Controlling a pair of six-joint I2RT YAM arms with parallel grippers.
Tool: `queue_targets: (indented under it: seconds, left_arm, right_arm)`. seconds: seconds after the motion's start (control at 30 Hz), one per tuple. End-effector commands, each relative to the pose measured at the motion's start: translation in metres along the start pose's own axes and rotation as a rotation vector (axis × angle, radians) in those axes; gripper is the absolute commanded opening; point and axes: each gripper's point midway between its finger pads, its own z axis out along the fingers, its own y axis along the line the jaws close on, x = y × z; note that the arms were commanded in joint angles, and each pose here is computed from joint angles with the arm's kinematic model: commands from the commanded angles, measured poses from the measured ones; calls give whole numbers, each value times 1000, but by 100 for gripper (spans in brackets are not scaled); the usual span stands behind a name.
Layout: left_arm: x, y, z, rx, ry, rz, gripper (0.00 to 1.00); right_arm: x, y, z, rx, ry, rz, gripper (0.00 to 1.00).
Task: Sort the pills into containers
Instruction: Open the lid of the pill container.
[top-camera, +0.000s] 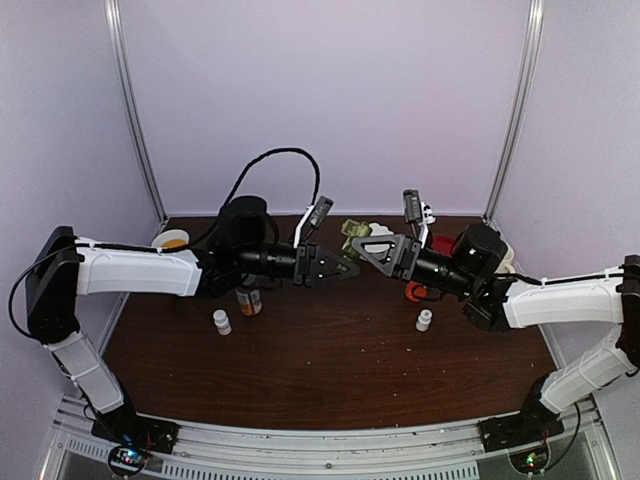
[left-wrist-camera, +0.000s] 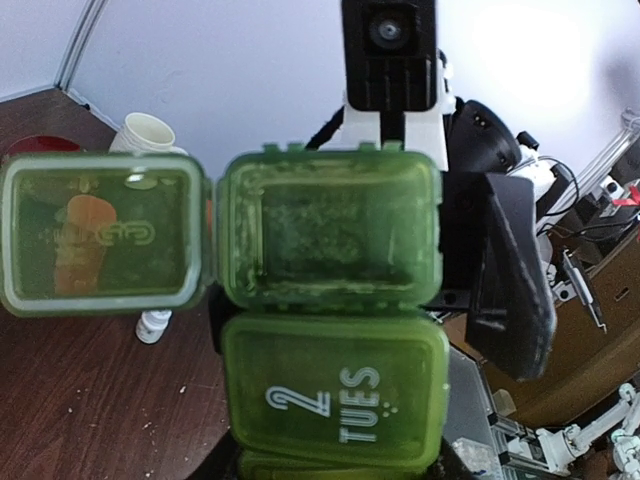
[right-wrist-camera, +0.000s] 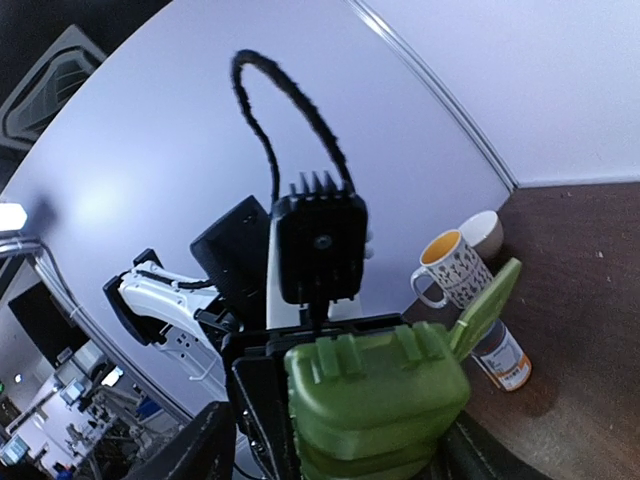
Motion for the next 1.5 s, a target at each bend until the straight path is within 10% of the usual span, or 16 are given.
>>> queue_targets:
  seconds: [0.0, 0.27, 0.47, 0.77, 1.07, 1.47]
  left_arm:
    - [-9, 3, -9, -88, -8, 88, 26]
    - [-9, 11, -14, -207, 26, 166, 26]
    - [-3, 18, -12, -271, 79, 198, 27]
    - [11, 40, -21, -512, 211, 343, 29]
    - [14, 49, -31, -637, 251, 419, 33]
    - [17, 54, -32, -745, 238, 487, 65]
  right_arm:
    - [-9, -25, -6, 202, -20, -44, 65]
    - [0, -56, -11, 384, 44, -53, 57]
    - [5, -50, -6, 320, 51, -29, 78]
    - [11, -54, -7, 330, 68, -1, 78]
    - [22, -66, -2, 366, 106, 114, 44]
    - [28, -72, 2, 361, 100, 191, 25]
